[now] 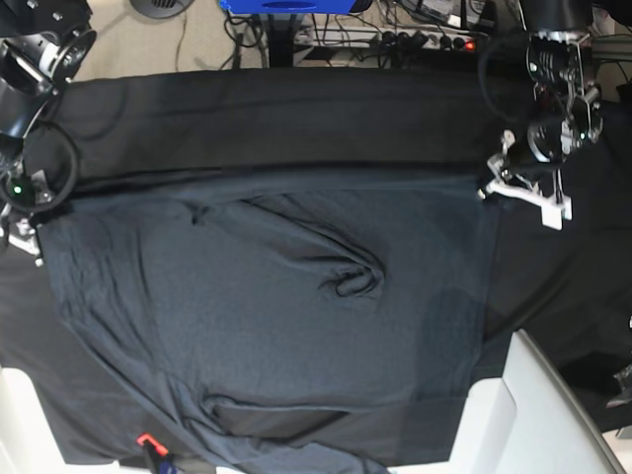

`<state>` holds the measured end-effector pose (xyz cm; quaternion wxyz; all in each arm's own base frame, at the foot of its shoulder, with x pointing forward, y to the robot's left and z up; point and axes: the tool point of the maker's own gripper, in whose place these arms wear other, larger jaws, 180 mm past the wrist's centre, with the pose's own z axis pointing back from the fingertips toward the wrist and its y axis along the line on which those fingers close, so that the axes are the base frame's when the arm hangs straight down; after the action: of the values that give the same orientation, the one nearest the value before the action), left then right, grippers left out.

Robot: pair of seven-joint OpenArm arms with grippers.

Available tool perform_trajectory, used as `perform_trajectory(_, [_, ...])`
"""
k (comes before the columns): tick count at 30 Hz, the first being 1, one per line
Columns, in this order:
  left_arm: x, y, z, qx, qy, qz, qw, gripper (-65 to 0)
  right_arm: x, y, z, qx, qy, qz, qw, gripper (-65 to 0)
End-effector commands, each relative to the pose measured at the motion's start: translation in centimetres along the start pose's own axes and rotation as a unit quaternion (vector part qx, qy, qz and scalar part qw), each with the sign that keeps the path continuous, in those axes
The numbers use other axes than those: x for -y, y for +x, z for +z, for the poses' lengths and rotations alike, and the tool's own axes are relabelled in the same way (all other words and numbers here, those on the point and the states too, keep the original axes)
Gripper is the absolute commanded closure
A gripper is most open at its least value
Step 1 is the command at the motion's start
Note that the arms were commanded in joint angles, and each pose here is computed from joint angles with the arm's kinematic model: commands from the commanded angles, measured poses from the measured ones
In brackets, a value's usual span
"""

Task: Fold the T-shirt properly
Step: 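Pull the grasped shoulder edge toward the hem with both grippers, then release the fabric and raise both grippers back to the collar edge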

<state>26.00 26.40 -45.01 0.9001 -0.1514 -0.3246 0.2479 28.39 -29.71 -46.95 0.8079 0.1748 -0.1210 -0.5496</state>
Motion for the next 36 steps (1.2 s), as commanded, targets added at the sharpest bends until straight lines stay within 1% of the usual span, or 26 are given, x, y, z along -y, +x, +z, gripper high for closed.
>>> perform_trajectory(1, [0.2, 1.5, 0.3, 0.019, -0.004, -0.005, 1.0, 0.0, -1.7, 1.8, 1.1, 0.023, 0.019, 0.006, 0.9995, -0.6])
perform_trajectory(7, [0.5, 1.8, 0.2, 0.023, -0.007, -0.006, 1.0, 0.0, -1.7, 1.8, 1.1, 0.023, 0.02, 0.006, 0.9995, -1.2])
perform_trajectory(12, [2.3, 1.6, -0.8, 0.007, -0.024, -0.032, 0.999, 0.0, -2.6, 1.9, 1.1, 0.02, 0.027, 0.005, 0.9994, -1.4])
perform_trajectory(16, [3.0, 2.1, -1.0, 0.012, -0.031, -0.034, 0.999, 0.0, -3.0, 1.9, 1.0, 0.018, 0.03, 0.004, 0.9994, -0.8])
perform_trajectory(23, [2.9, 2.4, -0.9, 0.015, -0.027, -0.032, 0.999, 0.0, -3.1, 1.8, 1.0, 0.018, 0.031, 0.004, 0.9993, -0.6])
perform_trajectory(27, [2.0, 2.5, -1.0, 0.016, -0.005, -0.013, 1.0, 0.0, -3.1, 1.8, 1.0, 0.018, 0.031, 0.004, 0.9993, -0.6])
perform_trajectory(28, [2.0, 2.5, -1.0, 0.017, -0.003, -0.011, 1.0, 0.0, -3.2, 1.8, 0.9, 0.017, 0.03, 0.006, 0.9994, -0.6])
perform_trajectory(30, [1.9, 2.5, -1.0, 0.017, -0.002, -0.011, 1.0, 0.0, -3.6, 1.4, 0.6, 0.016, 0.024, 0.027, 0.9992, -0.6])
perform_trajectory(32, [2.0, 2.4, -1.0, 0.017, -0.003, -0.01, 1.0, 0.0, -4.1, 1.4, 0.3, 0.028, 0.019, 0.047, 0.9983, -0.6])
perform_trajectory(34, [2.0, 2.5, -1.0, 0.017, -0.003, -0.01, 1.0, 0.0, -4.3, 1.4, 0.1, 0.036, 0.018, 0.052, 0.9978, -0.6])
perform_trajectory(36, [2.0, 2.5, -1.0, 0.017, -0.003, -0.01, 1.0, 0.0, -3.9, 1.1, -0.3, 0.03, 0.014, 0.049, 0.9983, -0.6])
